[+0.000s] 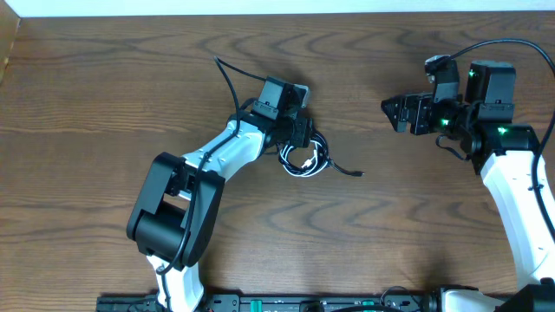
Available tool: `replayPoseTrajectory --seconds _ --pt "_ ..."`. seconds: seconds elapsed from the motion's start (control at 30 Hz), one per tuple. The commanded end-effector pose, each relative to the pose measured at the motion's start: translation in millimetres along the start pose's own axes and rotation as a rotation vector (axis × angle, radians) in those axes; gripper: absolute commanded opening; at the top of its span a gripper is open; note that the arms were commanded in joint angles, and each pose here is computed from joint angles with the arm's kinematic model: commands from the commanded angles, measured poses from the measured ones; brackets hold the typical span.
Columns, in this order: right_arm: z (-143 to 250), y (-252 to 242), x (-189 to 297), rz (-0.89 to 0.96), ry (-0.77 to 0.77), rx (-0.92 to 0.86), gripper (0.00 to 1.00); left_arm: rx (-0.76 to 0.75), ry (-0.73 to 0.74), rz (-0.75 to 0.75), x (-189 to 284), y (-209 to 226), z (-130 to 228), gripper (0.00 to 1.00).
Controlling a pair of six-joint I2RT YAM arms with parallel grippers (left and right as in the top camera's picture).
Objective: Untangle cables
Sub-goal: 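Reach the left gripper to the cable bundle and grasp the black cable, then lift the bundle with the left gripper and pull it leftward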
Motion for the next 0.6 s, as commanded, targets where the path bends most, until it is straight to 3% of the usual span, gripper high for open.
replayPoseTrajectory --seconds 0.0,0.27,0.3,0.37,0.57 --pt "0.4 1.3 -2.6 0.0 0.008 -0.003 0.88 0.019 0.001 -0.021 -1.5 4.1 -0.6 0.51" --pt "0.5 1.3 -2.6 0.0 0.008 -0.003 0.88 0.027 0.0 -0.021 -1.5 4.0 -0.7 0.42" --pt "0.5 1.3 -2.6 0.0 0.008 -0.003 0.88 0.026 0.0 -0.021 -1.5 4.1 -0.7 0.36" --pt "0.5 1.3 -2.6 0.0 0.009 -0.003 0.88 0.027 0.001 -0.021 -1.5 4.0 -0.6 0.08" --pt "1.3 3.2 -3.0 -0.009 0.012 -0.002 0.88 0.05 -0.017 -0.013 6.3 0.8 -6.3 0.08"
Point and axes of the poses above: each gripper's point midway between its finger pads, its own x axis back along the fingers, its own y axis along the line the jaws close on, z = x × y, the point moved 3 cm from there along x, back along the fingers, and after that the axes turned 14 degrees about -x, right-handed, at the moved point
